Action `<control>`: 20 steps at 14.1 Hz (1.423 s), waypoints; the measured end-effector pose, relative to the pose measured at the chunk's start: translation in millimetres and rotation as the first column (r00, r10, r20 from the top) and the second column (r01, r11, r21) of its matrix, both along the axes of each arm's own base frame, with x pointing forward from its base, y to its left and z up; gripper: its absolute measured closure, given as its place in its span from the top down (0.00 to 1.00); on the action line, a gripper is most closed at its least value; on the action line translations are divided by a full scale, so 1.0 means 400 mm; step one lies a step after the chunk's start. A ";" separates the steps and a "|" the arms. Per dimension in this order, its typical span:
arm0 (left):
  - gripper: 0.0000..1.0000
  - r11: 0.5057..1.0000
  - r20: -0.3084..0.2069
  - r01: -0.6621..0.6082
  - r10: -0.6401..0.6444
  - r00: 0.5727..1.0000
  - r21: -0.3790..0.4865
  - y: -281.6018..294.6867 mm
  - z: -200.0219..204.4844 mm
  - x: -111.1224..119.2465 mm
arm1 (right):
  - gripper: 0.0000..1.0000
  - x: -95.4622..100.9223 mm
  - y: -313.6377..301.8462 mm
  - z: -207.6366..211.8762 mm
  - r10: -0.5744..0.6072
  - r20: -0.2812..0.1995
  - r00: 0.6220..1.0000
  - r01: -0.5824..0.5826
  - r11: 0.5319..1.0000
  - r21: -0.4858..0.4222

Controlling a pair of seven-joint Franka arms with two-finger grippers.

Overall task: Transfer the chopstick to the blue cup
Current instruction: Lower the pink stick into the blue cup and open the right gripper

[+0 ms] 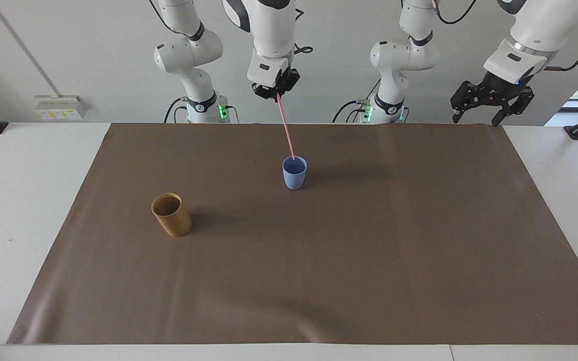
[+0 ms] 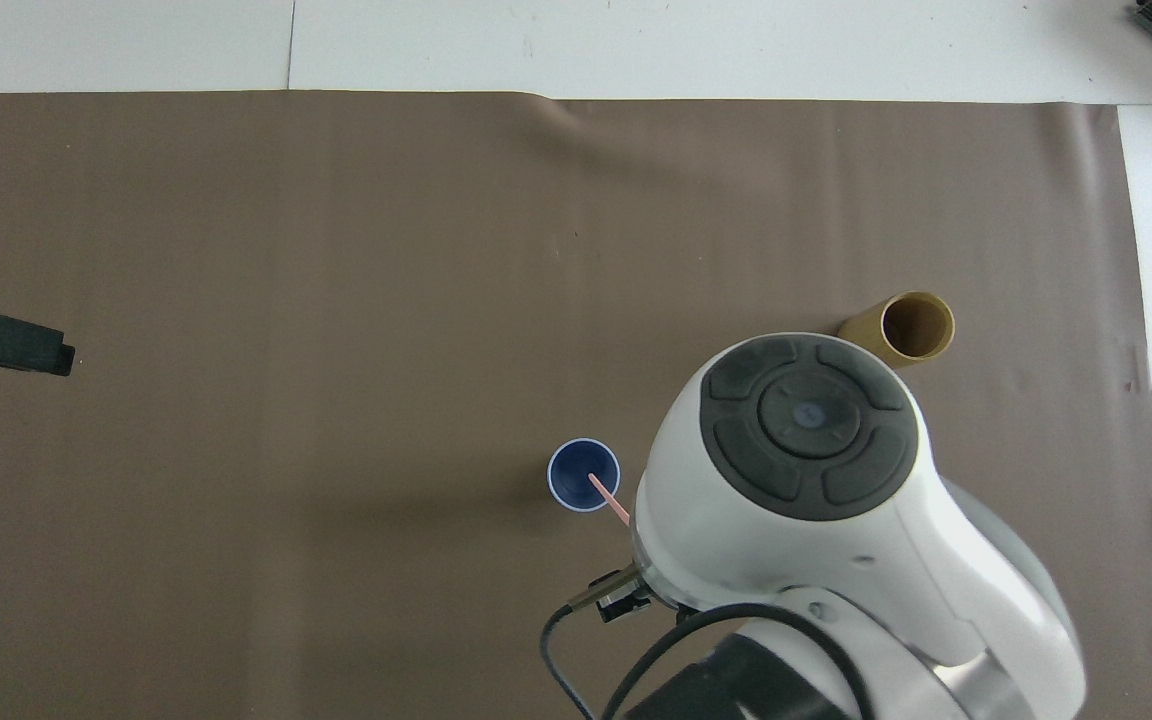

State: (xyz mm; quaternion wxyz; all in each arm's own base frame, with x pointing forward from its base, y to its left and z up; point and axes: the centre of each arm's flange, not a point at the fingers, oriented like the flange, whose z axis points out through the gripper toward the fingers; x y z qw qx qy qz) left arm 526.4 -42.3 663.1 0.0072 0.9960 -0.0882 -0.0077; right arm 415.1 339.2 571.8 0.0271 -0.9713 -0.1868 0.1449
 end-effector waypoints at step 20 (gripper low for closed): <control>1.00 1.000 0.000 -0.002 0.002 1.000 0.000 0.002 0.000 0.000 | 0.72 0.028 0.004 -0.159 -0.045 -0.004 0.999 0.045 0.999 -0.009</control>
